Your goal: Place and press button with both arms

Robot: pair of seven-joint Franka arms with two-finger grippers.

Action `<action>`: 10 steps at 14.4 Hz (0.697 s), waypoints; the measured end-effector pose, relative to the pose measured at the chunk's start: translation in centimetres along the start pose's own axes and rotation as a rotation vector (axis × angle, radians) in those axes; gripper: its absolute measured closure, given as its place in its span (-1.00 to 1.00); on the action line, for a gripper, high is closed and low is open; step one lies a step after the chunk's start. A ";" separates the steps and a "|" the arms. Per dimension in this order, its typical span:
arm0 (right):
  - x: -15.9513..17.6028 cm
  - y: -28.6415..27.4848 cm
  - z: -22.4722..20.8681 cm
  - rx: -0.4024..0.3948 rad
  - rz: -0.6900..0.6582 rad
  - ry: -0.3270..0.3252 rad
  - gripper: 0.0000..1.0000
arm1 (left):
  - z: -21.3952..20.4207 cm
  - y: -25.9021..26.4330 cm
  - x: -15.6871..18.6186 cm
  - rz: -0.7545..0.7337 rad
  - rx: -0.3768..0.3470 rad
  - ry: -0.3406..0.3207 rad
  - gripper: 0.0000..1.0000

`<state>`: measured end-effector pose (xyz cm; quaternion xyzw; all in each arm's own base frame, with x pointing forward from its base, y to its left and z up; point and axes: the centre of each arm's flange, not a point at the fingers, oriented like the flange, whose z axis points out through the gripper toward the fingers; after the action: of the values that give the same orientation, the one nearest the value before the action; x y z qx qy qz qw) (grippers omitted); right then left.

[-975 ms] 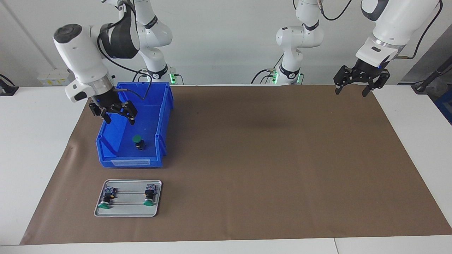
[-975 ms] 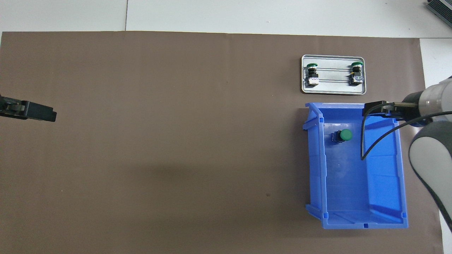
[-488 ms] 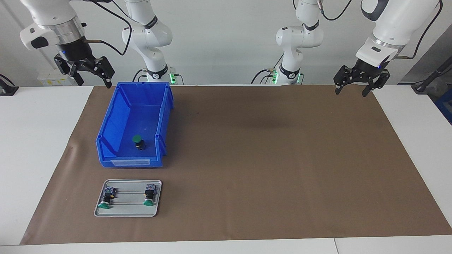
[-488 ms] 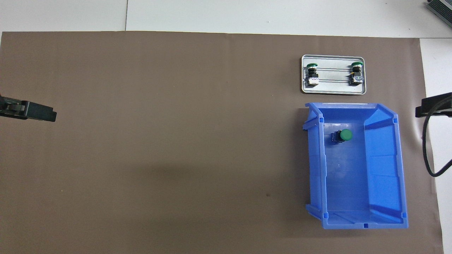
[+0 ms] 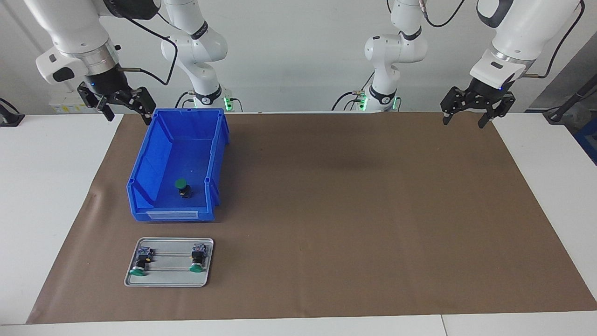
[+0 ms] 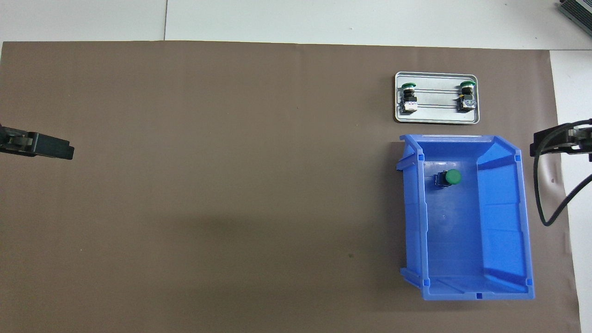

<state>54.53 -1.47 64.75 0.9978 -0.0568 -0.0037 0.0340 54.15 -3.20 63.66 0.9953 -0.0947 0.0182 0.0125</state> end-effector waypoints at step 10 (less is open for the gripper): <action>0.0 -0.3 0.0 0.022 0.002 -0.002 -1.00 | 0.0 0.0 0.0 0.000 0.000 0.000 -1.00</action>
<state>54.53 -1.21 64.75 0.9980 -0.0580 -0.0042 0.0232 54.15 -3.20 63.66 0.9953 -0.0947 0.0182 0.0125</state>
